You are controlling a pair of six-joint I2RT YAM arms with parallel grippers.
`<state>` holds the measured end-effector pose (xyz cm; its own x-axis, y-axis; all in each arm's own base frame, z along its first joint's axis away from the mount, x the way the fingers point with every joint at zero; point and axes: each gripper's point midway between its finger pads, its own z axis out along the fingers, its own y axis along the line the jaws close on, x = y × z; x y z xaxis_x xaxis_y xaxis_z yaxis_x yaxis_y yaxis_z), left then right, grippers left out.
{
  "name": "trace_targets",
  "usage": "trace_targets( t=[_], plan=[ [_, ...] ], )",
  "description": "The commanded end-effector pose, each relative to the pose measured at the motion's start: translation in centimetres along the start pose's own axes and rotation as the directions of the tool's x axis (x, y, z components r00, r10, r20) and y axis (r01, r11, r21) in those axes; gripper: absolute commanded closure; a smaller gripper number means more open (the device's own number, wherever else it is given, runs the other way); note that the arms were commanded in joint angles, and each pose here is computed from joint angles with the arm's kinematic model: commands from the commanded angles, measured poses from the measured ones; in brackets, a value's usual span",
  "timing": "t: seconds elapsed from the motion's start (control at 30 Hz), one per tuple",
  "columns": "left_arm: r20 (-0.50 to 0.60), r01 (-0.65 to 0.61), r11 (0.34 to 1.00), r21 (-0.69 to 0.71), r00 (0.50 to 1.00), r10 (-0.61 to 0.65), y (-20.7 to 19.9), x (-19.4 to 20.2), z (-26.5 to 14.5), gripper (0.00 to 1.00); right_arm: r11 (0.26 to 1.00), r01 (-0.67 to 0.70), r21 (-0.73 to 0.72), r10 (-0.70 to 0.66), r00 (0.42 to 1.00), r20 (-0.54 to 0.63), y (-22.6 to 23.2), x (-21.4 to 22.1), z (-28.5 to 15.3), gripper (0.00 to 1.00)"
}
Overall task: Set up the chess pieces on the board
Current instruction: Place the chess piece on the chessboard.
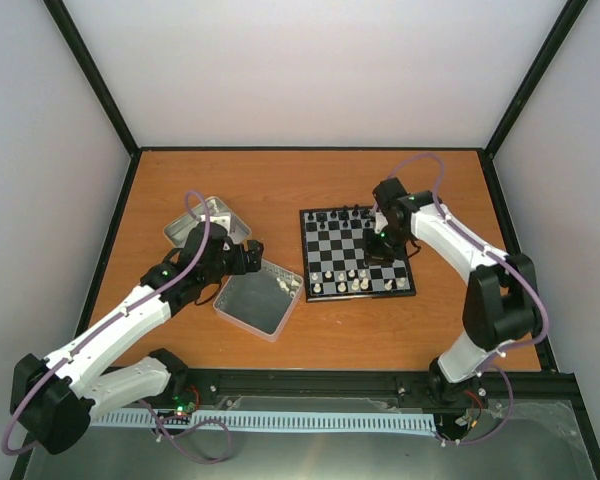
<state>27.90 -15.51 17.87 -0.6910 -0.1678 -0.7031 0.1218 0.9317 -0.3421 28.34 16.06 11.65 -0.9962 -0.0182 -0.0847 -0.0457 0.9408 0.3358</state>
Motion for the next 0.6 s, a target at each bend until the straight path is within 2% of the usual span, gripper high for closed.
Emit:
trace_targets(
  t=[0.0, 0.4, 0.57],
  plan=[
    [0.049, -0.056, 0.998, 0.004, 0.997, 0.056, -0.2, -1.2, 0.1, 0.02, 0.997, -0.011, 0.083, 0.015, 0.999, -0.042, -1.6, -1.0, 1.0, 0.97],
    [0.009, -0.061, 0.998, 0.000, 0.998, 0.061, -0.2, -0.4, 1.4, 0.01, 0.979, -0.052, 0.198, 0.076, 0.990, -0.118, -4.7, -1.7, 3.5, 0.97],
    [0.004, -0.064, 0.998, -0.009, 0.998, 0.064, 0.0, -0.2, 1.6, 0.01, 0.978, -0.064, 0.197, 0.096, 0.983, -0.157, -5.4, -1.0, 4.6, 0.93]
  ],
)
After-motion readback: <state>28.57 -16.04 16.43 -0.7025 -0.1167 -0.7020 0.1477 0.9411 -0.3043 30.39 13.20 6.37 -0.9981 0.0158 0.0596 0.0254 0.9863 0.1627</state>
